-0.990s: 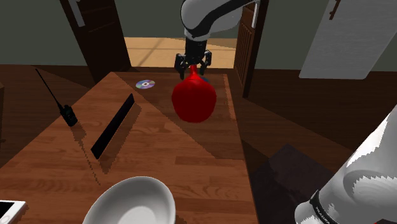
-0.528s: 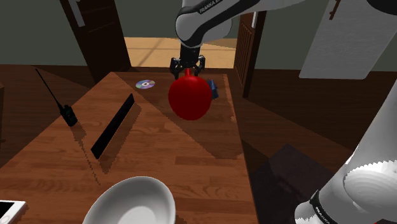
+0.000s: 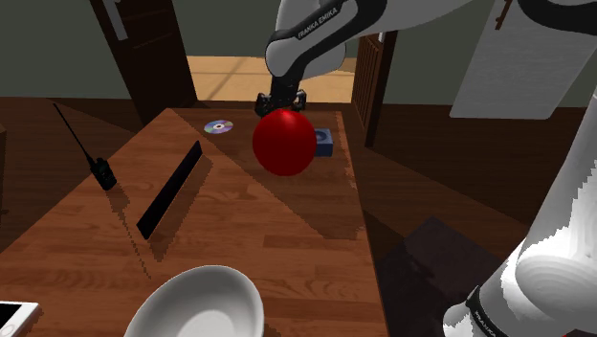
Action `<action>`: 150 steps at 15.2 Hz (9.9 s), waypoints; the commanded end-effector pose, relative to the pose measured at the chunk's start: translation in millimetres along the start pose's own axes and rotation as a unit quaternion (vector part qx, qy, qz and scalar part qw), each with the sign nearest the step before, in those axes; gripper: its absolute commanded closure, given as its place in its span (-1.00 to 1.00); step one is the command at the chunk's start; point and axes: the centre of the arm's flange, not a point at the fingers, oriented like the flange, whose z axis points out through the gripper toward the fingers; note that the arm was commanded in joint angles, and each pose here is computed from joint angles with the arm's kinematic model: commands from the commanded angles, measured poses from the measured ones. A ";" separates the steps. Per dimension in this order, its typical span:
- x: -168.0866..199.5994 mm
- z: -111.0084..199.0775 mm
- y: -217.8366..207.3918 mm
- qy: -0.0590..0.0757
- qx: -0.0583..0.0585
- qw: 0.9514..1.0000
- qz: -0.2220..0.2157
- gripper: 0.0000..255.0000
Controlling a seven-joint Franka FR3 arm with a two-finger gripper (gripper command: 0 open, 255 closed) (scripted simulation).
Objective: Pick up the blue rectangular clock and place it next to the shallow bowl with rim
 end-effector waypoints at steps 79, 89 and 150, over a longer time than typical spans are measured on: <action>-293.8 -211.6 -305.2 -0.139 -0.041 0.989 -0.002 1.00; -388.3 -230.7 -395.4 -0.139 -0.041 0.989 -0.002 1.00; -105.8 -35.1 145.1 -0.106 0.058 0.788 -0.603 -1.00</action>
